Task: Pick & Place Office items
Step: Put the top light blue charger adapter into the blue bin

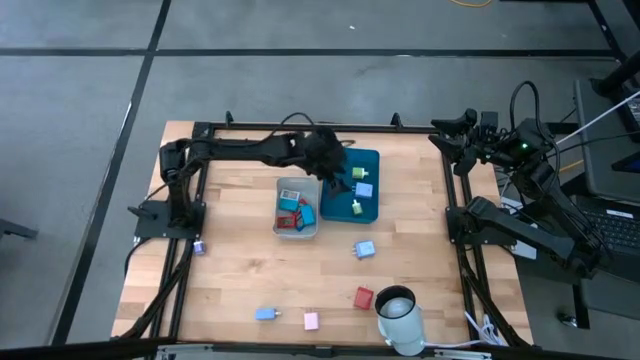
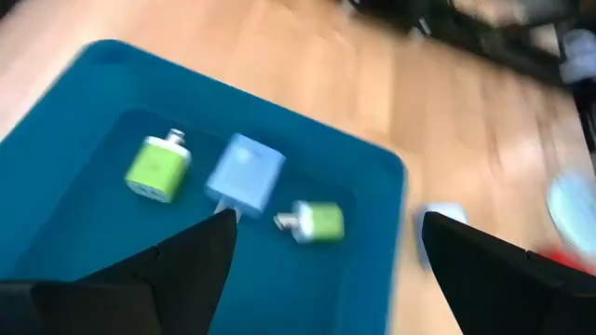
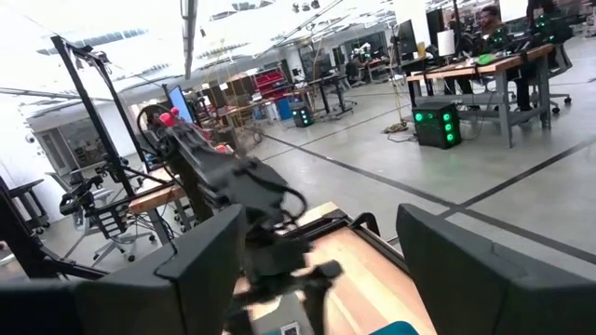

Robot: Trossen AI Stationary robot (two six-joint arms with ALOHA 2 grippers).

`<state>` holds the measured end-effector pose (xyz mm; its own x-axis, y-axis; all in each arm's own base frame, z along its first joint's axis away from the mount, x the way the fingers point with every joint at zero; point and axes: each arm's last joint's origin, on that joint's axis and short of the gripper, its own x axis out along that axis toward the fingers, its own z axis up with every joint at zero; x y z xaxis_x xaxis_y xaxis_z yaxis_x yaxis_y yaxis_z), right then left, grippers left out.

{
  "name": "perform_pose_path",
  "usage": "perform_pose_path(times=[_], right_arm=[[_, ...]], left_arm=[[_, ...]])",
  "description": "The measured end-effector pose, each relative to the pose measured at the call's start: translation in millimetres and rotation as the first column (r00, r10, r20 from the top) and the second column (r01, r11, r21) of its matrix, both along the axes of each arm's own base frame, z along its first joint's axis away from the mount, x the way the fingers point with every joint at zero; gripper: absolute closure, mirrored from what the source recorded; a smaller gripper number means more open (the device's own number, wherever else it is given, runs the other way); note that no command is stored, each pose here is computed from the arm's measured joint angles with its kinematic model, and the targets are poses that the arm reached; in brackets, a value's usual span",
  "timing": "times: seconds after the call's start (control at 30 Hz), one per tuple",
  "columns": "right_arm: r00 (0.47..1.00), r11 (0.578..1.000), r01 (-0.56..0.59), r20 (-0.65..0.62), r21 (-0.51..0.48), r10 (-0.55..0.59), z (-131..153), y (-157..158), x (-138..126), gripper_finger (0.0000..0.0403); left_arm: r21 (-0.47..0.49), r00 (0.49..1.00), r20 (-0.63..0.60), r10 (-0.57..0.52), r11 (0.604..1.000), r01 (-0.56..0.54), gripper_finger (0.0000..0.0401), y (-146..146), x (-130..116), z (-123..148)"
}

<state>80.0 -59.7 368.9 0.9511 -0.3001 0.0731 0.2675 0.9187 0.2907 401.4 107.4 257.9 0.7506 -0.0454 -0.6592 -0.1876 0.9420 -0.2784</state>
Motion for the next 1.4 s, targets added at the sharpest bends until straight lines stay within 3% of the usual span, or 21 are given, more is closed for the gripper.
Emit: perform_pose_path(times=[0.13,0.37,0.57,0.77,0.93,1.03,1.13,1.23,1.4], right_arm=[[1.0,1.0,0.001,0.0,0.0,-0.001,0.0,-0.1,0.1,0.0119],[1.0,1.0,-0.005,0.0,-0.001,0.005,0.0,0.1,0.1,0.0119],[1.0,1.0,-0.024,0.006,-0.006,0.024,0.9,0.7,0.2,0.0119],[0.99,0.999,-0.024,0.139,0.034,0.019,12.8,1.4,-1.3,0.0119],[0.947,0.99,-0.137,0.294,0.021,0.125,29.8,6.5,-2.8,0.0119],[0.941,0.98,-0.196,0.29,0.045,0.175,29.4,3.7,4.7,0.0119],[0.935,0.946,-0.303,0.226,0.112,0.273,21.1,-3.3,23.6,0.0119],[0.909,0.913,-0.394,0.193,0.107,0.37,17.1,-5.3,39.3,0.0119],[0.841,0.833,-0.538,0.16,0.131,0.517,8.9,-5.8,70.0,0.0119]], left_arm=[[0.024,0.995,-0.044,-0.095,0.995,0.096,0.0064,-21.8,8.4,27.7],[-0.071,0.99,-0.094,-0.11,0.992,0.103,0.0066,-50.4,22.0,19.1],[-0.068,0.987,-0.119,-0.109,0.992,0.102,0.0077,-67.7,28.0,10.5],[0.0,0.991,-0.119,-0.06,0.998,0.06,0.0087,-71.2,29.5,10.9],[-0.002,0.997,-0.073,0.025,1.0,-0.025,0.0088,-58.2,26.7,21.3],[0.011,0.995,0.055,0.081,0.997,-0.082,0.0088,-47.3,22.8,45.6],[0.015,0.966,0.211,0.149,0.988,-0.155,0.0088,-31.5,7.5,87.2],[0.06,0.906,0.362,0.22,0.964,-0.258,0.0089,-18.9,-21.1,133.3],[0.165,0.764,0.6,0.237,0.898,-0.408,0.0089,-23.9,-87.2,209.7]])
